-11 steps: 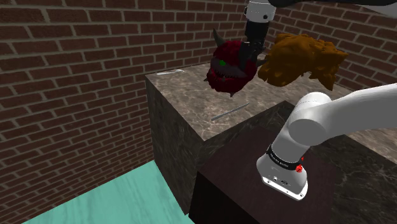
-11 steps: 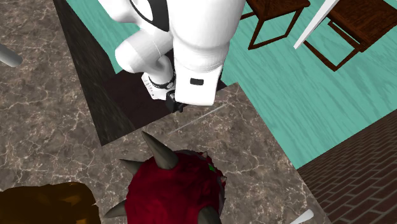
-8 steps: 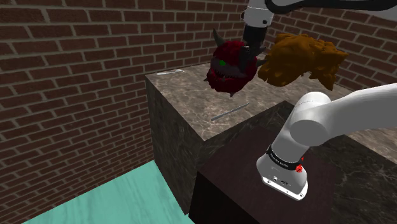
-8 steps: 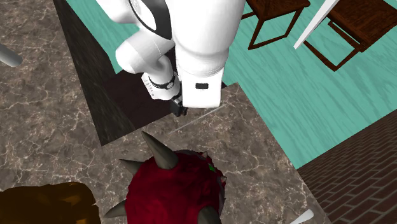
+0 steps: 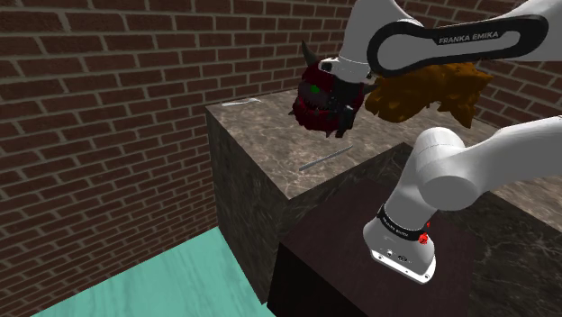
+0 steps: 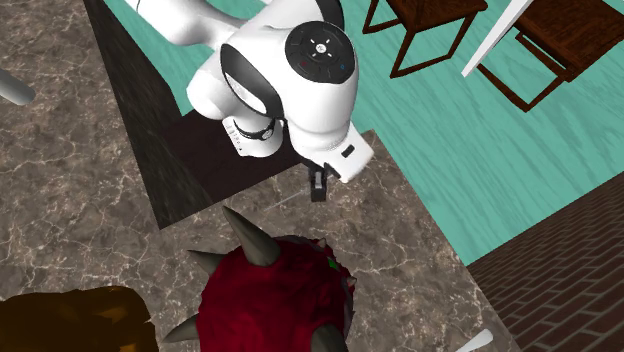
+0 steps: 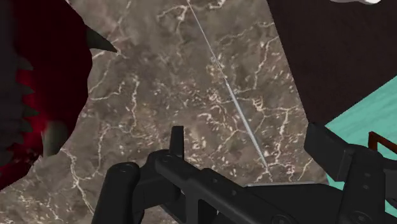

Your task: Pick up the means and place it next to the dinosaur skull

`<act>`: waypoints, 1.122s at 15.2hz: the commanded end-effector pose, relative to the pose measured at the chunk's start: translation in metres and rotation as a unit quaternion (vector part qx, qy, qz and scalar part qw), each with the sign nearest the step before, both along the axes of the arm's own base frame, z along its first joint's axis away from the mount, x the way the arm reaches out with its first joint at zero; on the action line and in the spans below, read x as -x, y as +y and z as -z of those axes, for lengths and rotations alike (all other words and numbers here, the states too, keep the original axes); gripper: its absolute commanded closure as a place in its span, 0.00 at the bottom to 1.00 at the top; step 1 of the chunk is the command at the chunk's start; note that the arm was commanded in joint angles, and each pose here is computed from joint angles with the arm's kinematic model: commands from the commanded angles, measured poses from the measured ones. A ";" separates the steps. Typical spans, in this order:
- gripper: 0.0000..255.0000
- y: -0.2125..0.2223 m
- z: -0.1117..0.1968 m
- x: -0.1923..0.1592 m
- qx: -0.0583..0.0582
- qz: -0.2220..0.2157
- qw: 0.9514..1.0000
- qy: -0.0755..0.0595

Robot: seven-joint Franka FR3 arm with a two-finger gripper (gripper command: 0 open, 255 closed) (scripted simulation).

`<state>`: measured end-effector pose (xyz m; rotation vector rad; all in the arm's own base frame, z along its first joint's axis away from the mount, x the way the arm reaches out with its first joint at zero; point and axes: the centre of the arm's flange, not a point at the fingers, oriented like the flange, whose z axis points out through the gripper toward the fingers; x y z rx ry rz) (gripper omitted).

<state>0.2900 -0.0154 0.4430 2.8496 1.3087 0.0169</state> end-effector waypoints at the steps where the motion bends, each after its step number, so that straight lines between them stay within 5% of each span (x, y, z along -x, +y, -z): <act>1: 0.00 0.005 0.024 0.002 -0.010 -0.109 0.994 -0.004; 4: 0.00 0.010 0.055 0.005 -0.021 -0.231 0.973 -0.007; 17: 0.00 0.012 0.095 0.005 -0.021 -0.231 0.973 -0.007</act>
